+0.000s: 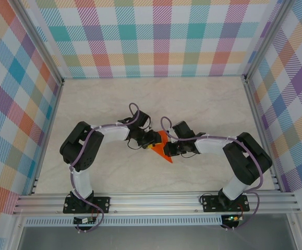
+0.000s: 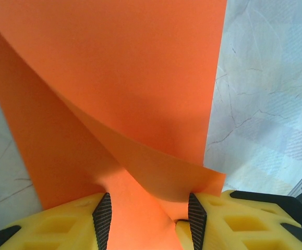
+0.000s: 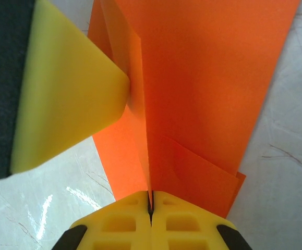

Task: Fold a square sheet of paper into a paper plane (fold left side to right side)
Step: Fourth fold the wing at the center of the table.

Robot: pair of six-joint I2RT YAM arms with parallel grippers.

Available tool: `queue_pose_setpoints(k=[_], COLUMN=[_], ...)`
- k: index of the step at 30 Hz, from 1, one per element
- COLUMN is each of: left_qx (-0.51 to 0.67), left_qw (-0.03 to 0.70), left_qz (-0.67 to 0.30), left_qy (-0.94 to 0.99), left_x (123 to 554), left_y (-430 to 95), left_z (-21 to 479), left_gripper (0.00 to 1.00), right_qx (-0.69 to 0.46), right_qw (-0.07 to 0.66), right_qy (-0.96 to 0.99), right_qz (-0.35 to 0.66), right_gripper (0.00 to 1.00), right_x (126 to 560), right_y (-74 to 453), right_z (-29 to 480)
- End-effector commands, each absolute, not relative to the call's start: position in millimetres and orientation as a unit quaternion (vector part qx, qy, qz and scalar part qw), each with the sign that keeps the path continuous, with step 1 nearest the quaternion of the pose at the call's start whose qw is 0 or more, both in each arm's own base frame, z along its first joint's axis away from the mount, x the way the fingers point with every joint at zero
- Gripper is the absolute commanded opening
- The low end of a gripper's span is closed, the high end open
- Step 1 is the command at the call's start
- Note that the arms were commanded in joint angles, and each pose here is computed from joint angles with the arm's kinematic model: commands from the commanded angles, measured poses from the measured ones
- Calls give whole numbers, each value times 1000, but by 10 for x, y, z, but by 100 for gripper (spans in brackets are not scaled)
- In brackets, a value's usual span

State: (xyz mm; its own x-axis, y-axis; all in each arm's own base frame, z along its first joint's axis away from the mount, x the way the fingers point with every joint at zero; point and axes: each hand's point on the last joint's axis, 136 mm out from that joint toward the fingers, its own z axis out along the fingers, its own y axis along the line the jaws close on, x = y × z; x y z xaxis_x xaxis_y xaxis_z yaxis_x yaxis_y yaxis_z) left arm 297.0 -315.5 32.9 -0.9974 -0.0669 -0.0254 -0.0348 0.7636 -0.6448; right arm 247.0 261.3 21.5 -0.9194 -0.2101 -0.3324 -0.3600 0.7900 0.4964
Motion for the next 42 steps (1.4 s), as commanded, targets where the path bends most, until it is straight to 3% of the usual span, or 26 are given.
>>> queue_pose_setpoints(k=[1,21,33,42], left_qx=[-17,-20,-19,-17], left_qw=[22,14,13,15], left_qz=[-354,-322,-316,-317], left_qy=[935,946,949,948], left_x=[2985,2967,2963,2958], left_y=[-3276,-3225,-3207,-3207], left_z=[374,193,168,188], left_gripper=[45,45,44,44], right_qx=[-147,-138,-125,-84], right_qw=[119,113,136,133], right_qy=[935,935,913,906], right_qz=[299,308,364,393], right_gripper=[4,12,32,28], right_x=[2445,2457,2521,2704], right_y=[2625,2608,2574,2498], right_z=[182,198,508,565])
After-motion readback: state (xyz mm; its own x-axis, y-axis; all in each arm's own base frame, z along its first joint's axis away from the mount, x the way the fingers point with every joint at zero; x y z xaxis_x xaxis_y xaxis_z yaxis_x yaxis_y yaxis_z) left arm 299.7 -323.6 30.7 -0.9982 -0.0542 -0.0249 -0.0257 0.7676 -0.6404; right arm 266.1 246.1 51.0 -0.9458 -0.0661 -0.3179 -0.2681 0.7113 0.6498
